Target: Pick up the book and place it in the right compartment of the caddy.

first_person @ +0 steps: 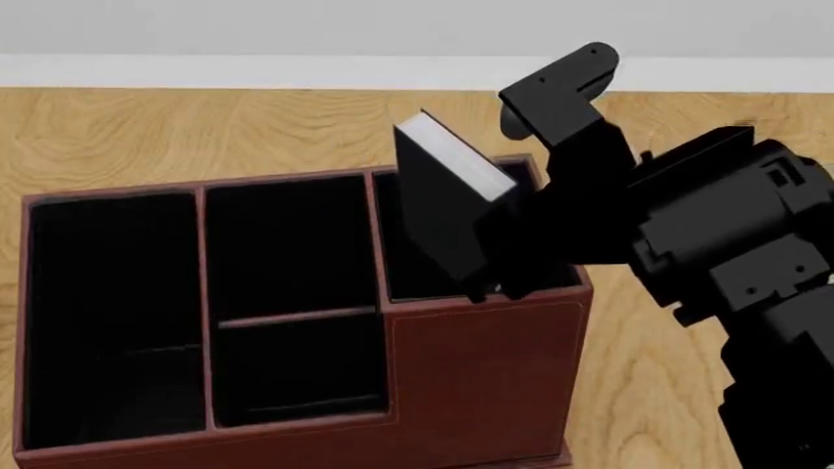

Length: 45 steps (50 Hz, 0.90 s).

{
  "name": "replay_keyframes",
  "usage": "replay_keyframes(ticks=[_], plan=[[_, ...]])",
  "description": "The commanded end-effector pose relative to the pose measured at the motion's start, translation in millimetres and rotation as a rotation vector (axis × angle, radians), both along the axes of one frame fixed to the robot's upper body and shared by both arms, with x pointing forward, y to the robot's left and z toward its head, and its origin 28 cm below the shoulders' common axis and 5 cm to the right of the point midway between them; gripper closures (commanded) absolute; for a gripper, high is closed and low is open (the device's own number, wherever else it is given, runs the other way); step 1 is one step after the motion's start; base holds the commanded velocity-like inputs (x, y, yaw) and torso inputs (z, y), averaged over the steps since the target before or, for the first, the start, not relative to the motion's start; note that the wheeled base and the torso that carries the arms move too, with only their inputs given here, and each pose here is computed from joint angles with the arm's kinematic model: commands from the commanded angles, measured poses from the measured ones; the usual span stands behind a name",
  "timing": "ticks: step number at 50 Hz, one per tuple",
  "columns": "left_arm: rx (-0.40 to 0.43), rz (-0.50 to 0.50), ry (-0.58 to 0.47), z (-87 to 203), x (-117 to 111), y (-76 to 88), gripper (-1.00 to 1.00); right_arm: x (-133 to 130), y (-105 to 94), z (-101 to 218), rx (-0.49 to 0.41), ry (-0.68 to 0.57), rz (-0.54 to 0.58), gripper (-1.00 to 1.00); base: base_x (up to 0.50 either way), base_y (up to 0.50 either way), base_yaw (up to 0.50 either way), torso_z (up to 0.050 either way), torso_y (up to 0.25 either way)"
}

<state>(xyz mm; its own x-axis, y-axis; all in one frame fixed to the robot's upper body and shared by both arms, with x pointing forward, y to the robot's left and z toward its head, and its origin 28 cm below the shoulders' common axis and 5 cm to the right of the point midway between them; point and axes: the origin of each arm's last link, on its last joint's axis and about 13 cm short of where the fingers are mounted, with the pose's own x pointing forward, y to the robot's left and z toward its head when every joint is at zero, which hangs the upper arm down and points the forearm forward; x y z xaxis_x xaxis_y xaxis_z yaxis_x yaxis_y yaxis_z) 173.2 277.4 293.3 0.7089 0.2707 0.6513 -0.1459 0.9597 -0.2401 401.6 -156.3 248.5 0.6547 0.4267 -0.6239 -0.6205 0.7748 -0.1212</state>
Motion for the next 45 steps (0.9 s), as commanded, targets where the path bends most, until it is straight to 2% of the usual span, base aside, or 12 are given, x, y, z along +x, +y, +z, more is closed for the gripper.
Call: replay_keyframes(ticks=[1,24,25,45], plan=[[0.002,0.007,0.003,0.1,-3.4,0.9,-1.00,7.0,0.1,-1.8,0.011,-0.036,0.010,1.00,0.00,0.00,0.00,0.000,0.000],[0.018,0.023,0.015,-2.1,1.1,0.6,-1.00,17.0,-0.8,-19.9,0.020,-0.026,-0.009,1.00,0.00,0.00,0.00,0.000,0.001],[0.018,0.024,0.015,-2.2,0.6,0.7,-1.00,17.0,-0.7,-19.9,0.019,-0.026,-0.008,-1.00,0.00,0.00,0.00,0.000,0.000],[0.017,0.022,0.006,1.8,-8.3,2.0,-1.00,13.2,0.5,-13.1,0.019,-0.037,-0.003,-1.00,0.00,0.00,0.00,0.000,0.000]])
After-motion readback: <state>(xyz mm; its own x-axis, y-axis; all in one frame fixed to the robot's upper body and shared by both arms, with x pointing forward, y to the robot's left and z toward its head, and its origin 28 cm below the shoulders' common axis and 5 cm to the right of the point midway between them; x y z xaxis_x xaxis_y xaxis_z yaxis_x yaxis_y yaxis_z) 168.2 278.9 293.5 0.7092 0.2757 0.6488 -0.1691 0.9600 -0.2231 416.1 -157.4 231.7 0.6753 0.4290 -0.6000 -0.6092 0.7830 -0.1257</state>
